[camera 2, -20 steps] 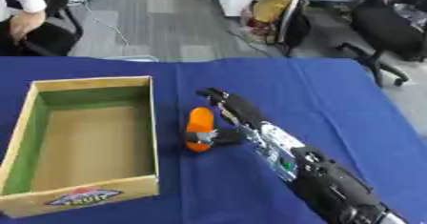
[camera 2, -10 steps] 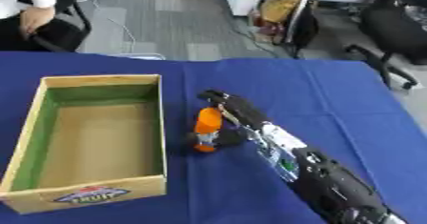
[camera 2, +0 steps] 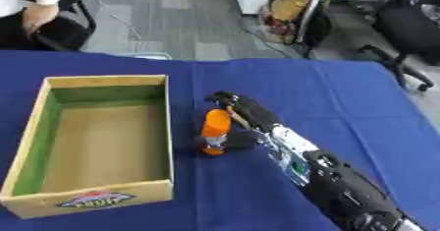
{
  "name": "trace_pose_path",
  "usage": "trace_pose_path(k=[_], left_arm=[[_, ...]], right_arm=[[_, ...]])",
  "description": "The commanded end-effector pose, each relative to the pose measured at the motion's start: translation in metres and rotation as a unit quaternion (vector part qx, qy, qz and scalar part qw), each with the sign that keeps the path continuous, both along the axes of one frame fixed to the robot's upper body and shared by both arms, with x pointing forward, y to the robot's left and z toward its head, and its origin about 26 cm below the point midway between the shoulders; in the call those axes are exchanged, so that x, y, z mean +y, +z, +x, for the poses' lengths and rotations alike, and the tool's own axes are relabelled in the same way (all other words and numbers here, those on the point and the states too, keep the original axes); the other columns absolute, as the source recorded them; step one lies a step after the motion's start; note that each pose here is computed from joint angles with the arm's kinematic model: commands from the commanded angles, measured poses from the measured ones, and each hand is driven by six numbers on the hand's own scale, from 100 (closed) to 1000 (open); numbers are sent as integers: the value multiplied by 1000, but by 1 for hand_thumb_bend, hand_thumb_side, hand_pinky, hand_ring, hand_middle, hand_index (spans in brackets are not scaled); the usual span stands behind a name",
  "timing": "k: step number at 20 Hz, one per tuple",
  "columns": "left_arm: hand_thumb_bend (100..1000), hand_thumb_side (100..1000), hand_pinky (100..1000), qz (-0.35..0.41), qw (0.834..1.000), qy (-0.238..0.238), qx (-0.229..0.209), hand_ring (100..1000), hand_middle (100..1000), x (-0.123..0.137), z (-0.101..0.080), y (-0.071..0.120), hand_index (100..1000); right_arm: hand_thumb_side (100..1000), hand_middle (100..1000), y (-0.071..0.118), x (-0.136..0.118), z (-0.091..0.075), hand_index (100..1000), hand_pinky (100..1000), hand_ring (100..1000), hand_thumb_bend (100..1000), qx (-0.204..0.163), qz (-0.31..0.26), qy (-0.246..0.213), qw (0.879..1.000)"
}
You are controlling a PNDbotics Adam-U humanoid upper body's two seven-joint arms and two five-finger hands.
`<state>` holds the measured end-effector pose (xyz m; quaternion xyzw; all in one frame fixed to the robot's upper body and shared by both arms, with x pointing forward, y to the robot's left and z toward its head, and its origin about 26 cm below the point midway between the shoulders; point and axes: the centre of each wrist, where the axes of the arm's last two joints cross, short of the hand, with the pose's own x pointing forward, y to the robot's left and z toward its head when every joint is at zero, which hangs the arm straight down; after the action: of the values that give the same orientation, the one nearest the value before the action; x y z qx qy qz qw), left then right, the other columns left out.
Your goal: Pick up objects on the table and place them in the box.
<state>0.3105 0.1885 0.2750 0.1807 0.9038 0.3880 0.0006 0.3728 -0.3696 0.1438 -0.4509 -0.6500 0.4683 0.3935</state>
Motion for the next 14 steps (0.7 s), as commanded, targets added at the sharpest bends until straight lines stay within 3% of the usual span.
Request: trace_pose_path(k=[1,2,3,5,6,7,8,9,10,11,12,13,14], left_arm=[[128,850,717,0,1000,-3,-14,672,731,-1,-3,7,728],[128,851,717,0,1000,-3,-14,672,731,-1,-3,7,728],[128,851,717,1,1000,-2,-14,672,731,-1,-3,7,728],[128,850,717,0,1000,-2,-14,672,731,-1,-3,7,729],[128,850,717,0,1000,-2,-14,672,731,-1,-3,7,728],[128,850,717,0,1000,-2,-14,672,731,-1,-3,7,728],[128,850,717,0,1000,-2,-14,672,731,-1,-3,7,728],[128,850,717,-1,1000,-2,-14,672,731,-1,-3,7,728],[128,850,717,-1,1000,-2,-15,672,731,-1,-3,7,727],[128,850,717,-1,1000,-2,-15,672,731,-1,-3,7,728],[128,850,717,-1,1000,-2,-15,672,731,-1,-3,7,727],[128,850,717,-1,1000,-2,-15,672,731,-1,-3,7,727],[128,850,717,-1,1000,-2,-15,672,730,-1,-3,7,726]], right_arm=[[1000,823,12,-9,-1,905,371,637,773,-21,-6,-8,1000],[1000,790,12,-8,-1,888,264,580,761,-24,-3,-6,1000],[1000,795,11,-8,-1,893,264,591,763,-28,2,-4,1000],[940,742,10,-7,-1,843,151,501,737,-34,8,-2,999],[864,634,9,-6,-1,754,100,366,700,-38,14,0,999],[864,634,9,-5,-1,754,100,366,700,-48,22,5,999],[798,549,7,-5,-1,697,100,240,668,-56,30,10,998],[809,564,5,-4,-1,706,100,262,675,-64,38,15,997],[769,503,3,-4,-1,673,100,162,654,-70,43,18,996],[772,508,-1,-4,0,675,100,170,656,-73,48,20,996],[738,445,-4,-4,0,627,100,100,638,-76,51,21,996],[740,450,-7,-3,0,630,100,100,639,-78,54,22,995],[725,390,-10,-3,1,584,100,100,624,-80,56,22,995]])
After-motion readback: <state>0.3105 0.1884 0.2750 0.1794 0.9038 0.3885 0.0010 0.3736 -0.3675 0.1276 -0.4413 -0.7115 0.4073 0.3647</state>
